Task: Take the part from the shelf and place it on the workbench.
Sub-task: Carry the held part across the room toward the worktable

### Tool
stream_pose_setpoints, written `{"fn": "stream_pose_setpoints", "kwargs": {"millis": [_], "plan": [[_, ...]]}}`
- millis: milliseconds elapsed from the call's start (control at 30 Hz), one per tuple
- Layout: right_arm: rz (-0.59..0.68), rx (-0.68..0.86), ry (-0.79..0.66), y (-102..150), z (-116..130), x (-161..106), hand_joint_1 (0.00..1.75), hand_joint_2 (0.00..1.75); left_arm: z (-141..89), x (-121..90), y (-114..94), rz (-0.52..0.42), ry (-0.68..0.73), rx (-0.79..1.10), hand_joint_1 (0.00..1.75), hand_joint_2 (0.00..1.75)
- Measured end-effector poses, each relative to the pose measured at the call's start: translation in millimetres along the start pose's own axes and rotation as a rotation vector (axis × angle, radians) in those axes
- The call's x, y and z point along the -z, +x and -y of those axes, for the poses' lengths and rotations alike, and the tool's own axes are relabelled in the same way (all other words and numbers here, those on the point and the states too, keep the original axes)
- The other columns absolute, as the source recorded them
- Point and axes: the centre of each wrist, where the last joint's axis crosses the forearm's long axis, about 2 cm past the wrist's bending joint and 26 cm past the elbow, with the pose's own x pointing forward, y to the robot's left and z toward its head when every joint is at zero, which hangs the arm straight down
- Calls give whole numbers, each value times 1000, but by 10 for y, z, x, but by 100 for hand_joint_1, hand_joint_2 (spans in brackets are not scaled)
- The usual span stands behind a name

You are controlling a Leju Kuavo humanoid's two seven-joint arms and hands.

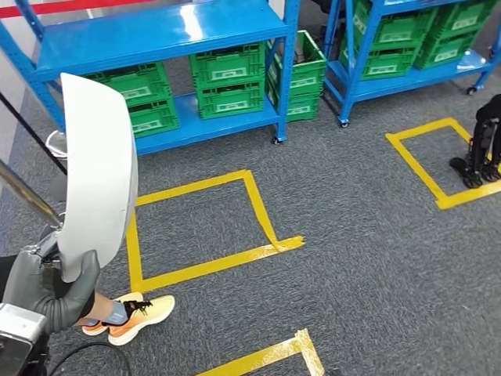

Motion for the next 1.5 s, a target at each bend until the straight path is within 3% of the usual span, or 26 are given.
{"fn": "stream_pose_setpoints", "kwargs": {"millis": [1500], "plan": [[-25,46,-21,-76,-43,-45,0,0,83,-55,27,32,-17,-35,175,175]]}}
